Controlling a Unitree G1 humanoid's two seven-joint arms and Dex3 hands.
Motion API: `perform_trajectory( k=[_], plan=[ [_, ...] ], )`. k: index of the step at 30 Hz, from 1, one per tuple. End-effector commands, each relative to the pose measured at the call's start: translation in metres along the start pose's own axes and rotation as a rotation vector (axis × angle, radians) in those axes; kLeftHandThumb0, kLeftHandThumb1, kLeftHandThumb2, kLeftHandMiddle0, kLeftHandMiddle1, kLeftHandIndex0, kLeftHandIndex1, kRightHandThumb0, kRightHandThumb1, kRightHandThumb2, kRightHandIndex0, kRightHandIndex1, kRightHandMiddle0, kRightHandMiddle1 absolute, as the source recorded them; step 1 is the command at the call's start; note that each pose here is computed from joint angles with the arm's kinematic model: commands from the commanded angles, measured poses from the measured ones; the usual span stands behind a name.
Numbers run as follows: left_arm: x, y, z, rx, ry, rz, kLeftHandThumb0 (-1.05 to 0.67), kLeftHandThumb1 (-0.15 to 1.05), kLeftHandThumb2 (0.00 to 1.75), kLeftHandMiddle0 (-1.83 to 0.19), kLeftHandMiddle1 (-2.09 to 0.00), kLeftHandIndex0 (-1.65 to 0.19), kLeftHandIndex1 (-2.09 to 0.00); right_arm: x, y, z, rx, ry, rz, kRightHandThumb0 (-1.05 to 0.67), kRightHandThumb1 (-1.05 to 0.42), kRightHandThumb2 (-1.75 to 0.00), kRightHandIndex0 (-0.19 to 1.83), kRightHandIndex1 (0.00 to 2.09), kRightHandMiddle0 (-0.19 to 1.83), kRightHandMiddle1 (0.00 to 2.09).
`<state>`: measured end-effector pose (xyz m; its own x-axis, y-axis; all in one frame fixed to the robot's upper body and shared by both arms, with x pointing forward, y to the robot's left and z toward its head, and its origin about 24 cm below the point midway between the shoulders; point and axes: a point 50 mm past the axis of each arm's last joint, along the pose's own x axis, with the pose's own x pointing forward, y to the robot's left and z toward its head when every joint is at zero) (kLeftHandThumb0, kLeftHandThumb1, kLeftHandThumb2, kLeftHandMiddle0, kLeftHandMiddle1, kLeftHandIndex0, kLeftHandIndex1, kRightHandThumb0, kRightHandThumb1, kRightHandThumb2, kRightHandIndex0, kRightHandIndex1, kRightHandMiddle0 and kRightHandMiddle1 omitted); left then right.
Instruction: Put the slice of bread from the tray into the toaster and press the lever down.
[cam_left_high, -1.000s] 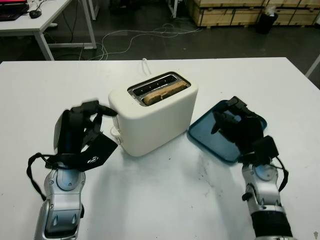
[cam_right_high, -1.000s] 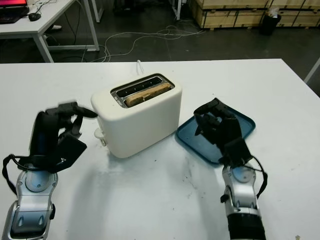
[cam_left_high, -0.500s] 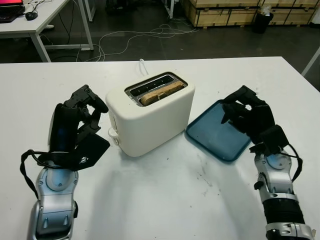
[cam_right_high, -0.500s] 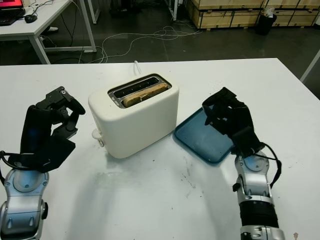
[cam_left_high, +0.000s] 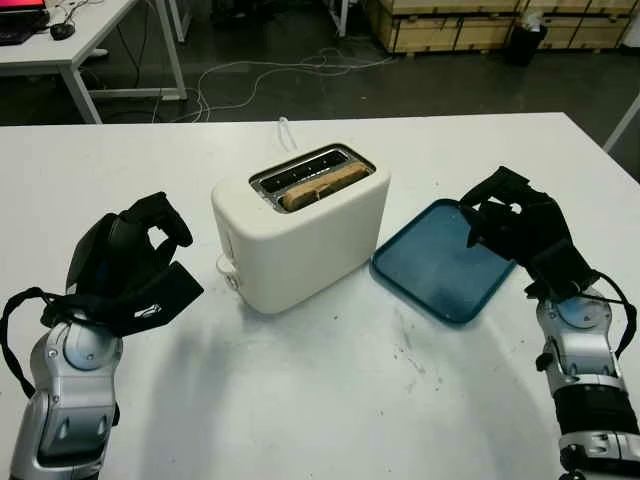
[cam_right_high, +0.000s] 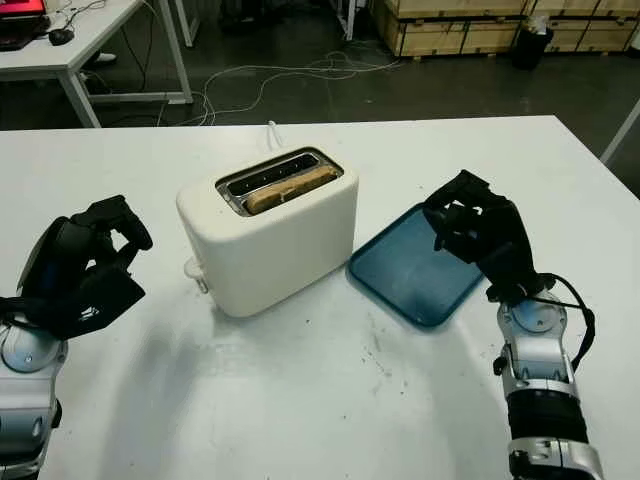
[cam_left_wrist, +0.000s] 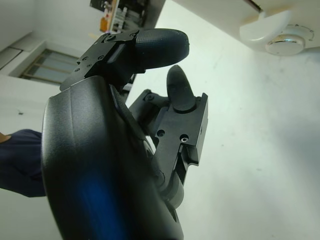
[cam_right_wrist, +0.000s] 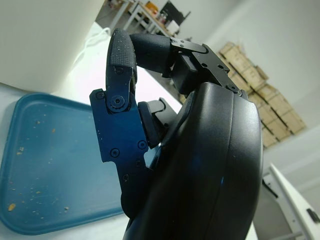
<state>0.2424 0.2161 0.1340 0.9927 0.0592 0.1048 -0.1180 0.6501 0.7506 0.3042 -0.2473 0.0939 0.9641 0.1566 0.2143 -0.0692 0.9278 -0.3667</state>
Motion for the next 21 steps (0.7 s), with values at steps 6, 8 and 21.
perform_trajectory(
  k=[6,8,21],
  plan=[
    [0.004,0.000,0.002,0.017,0.009,0.015,0.05,0.92,0.44,-0.89,-1.75,-0.55,-1.75,0.005,0.002,0.006,-0.030,-0.061,0.032,-0.43,-0.92,-0.42,0.83,1.75,0.57,1.75],
    [0.004,-0.001,0.001,0.016,0.010,0.014,0.05,0.92,0.45,-0.88,-1.75,-0.54,-1.75,0.005,0.002,0.006,-0.037,-0.063,0.034,-0.42,-0.92,-0.42,0.82,1.75,0.57,1.75],
    [0.004,-0.007,0.001,0.019,0.007,0.016,0.02,0.92,0.46,-0.89,-1.75,-0.55,-1.75,0.006,0.010,0.005,-0.018,-0.040,0.061,-0.40,-0.92,-0.41,0.87,1.75,0.58,1.75]
  ],
)
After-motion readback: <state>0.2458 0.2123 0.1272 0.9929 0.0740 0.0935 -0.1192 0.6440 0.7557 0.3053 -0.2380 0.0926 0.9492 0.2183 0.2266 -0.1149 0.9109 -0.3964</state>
